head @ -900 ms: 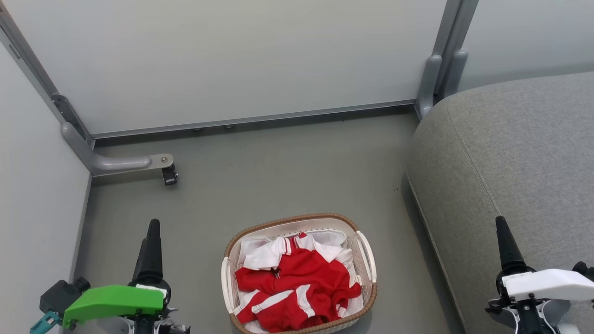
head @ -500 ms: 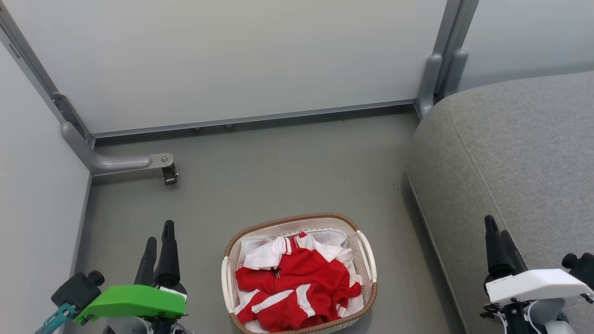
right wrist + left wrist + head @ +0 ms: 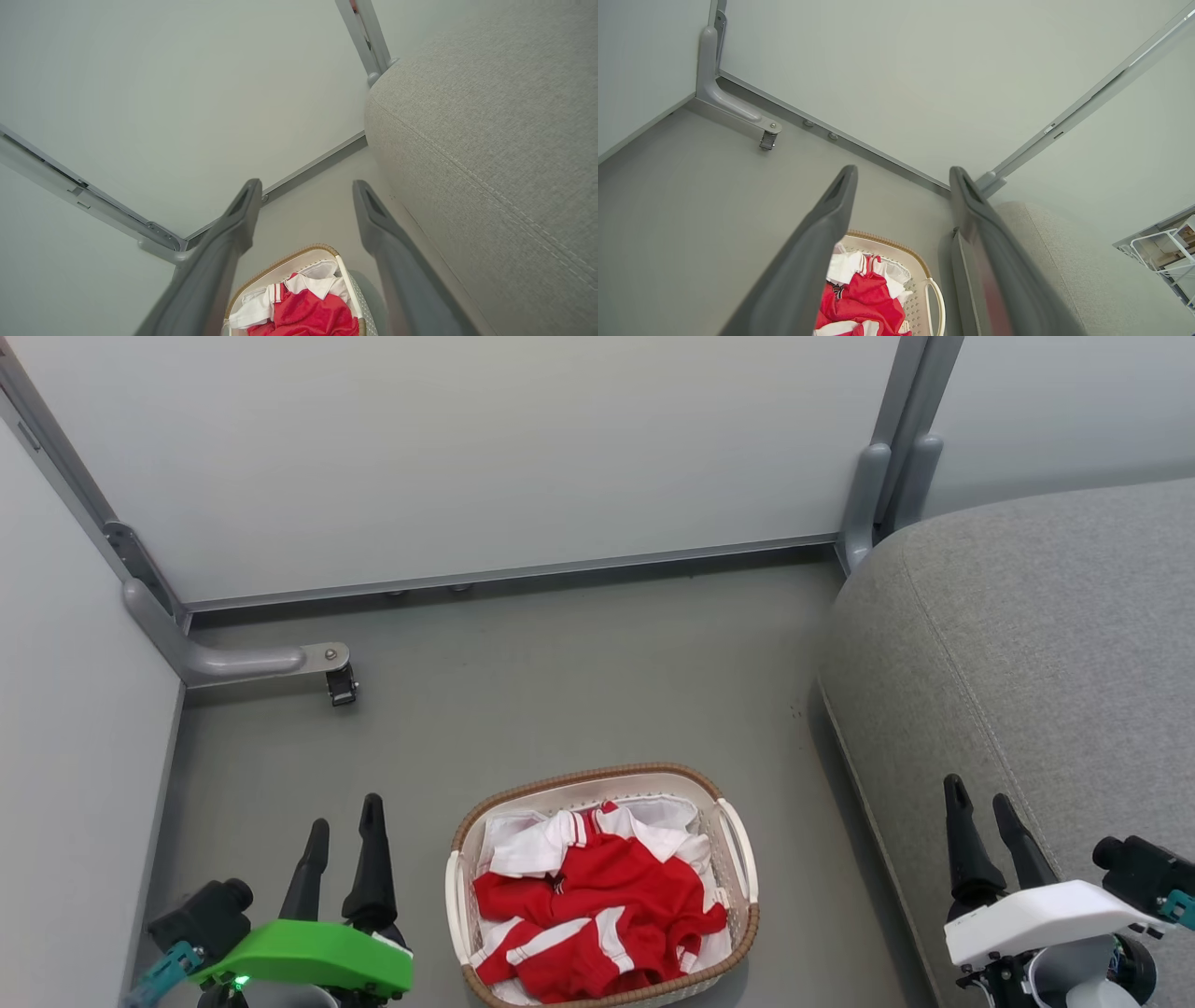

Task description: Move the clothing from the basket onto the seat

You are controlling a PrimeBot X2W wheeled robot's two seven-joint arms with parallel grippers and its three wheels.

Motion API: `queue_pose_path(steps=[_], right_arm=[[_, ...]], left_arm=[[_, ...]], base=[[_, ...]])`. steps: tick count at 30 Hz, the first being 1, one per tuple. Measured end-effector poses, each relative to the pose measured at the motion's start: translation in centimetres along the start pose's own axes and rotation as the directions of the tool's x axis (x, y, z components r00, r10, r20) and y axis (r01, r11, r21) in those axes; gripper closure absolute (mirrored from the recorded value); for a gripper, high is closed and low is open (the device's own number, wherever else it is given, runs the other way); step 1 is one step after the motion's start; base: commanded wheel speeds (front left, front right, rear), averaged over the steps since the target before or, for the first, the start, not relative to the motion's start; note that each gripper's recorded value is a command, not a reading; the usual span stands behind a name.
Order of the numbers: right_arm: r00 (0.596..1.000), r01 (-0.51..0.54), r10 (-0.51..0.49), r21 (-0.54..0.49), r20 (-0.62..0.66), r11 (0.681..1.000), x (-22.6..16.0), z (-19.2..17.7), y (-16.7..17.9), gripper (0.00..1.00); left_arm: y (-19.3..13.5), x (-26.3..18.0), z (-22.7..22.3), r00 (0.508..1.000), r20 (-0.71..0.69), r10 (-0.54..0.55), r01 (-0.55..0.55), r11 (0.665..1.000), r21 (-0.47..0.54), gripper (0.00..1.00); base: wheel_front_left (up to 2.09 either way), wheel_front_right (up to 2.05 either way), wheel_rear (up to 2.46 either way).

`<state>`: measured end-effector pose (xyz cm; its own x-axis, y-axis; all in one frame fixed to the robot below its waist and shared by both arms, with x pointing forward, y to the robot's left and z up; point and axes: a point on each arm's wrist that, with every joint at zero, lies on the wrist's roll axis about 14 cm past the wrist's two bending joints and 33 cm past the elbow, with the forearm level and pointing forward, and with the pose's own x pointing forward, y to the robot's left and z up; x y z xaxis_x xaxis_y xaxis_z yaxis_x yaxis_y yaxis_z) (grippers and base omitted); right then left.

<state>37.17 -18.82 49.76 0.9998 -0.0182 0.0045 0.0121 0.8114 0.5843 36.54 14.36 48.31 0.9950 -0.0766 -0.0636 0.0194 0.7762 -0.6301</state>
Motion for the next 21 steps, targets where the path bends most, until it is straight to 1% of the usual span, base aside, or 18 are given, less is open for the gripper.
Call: queue_pose_path(steps=[10,21], right_arm=[[1.000,-0.013,0.012,-0.111,-0.009,0.994,-0.11,-0.48,0.09,0.00],[0.999,-0.051,0.047,-0.231,-0.021,0.972,-0.04,-1.00,0.80,0.00]], left_arm=[[0.15,-0.36,-0.50,1.000,-0.003,-0.001,0.001,0.994,0.113,0.00],[0.07,-0.61,-0.87,1.000,-0.003,-0.012,0.013,0.974,0.225,0.00]], base=[[0.00,0.00,0.00],[0.00,0.00,0.00]])
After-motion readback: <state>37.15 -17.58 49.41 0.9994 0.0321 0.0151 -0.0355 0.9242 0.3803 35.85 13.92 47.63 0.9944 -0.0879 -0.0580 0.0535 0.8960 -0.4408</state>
